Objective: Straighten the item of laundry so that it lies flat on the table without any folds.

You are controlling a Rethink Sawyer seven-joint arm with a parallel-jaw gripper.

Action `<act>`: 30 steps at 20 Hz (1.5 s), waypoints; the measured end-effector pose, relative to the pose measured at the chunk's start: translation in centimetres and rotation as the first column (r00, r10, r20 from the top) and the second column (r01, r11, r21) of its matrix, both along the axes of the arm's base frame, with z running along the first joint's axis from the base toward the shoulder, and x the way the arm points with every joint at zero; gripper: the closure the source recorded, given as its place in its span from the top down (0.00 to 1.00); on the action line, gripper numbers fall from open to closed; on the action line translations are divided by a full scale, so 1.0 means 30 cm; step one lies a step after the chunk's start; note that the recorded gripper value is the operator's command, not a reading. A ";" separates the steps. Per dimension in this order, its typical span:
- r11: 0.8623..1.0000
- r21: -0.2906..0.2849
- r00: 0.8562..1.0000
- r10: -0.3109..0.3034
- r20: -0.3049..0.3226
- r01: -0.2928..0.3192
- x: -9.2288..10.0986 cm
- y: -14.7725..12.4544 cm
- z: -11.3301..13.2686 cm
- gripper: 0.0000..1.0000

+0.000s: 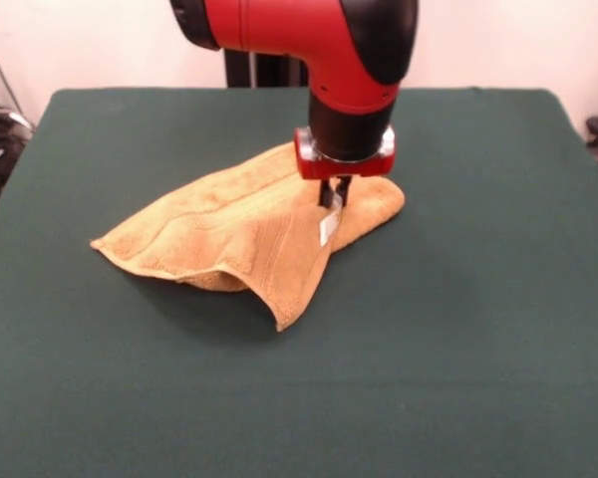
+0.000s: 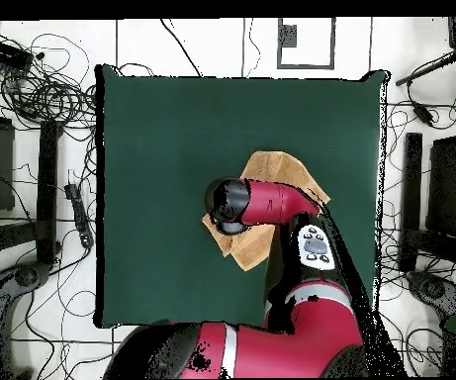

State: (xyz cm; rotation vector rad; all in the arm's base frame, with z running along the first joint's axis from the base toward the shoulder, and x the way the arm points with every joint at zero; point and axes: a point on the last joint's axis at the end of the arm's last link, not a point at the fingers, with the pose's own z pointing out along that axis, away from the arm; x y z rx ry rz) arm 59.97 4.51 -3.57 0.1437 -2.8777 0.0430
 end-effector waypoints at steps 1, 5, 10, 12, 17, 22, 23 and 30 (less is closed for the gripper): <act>1.000 -0.001 1.000 0.001 0.005 -0.001 0.011 0.000 -0.003 0.00; 1.000 -0.003 1.000 0.003 0.003 -0.003 0.043 0.000 -0.017 0.00; 1.000 -0.002 0.998 -0.003 -0.055 0.003 0.068 -0.004 -0.022 0.00; 1.000 -0.001 0.997 -0.005 -0.071 0.005 0.075 -0.006 -0.026 0.00; 1.000 0.000 0.995 -0.009 -0.098 0.010 0.088 -0.008 -0.030 0.00; 1.000 -0.001 0.992 -0.011 -0.127 0.011 0.104 -0.009 -0.034 0.00; 1.000 -0.001 0.992 -0.011 -0.128 0.011 0.109 -0.010 -0.034 0.00; 1.000 -0.007 0.995 -0.010 -0.098 0.010 0.166 -0.019 -0.027 0.00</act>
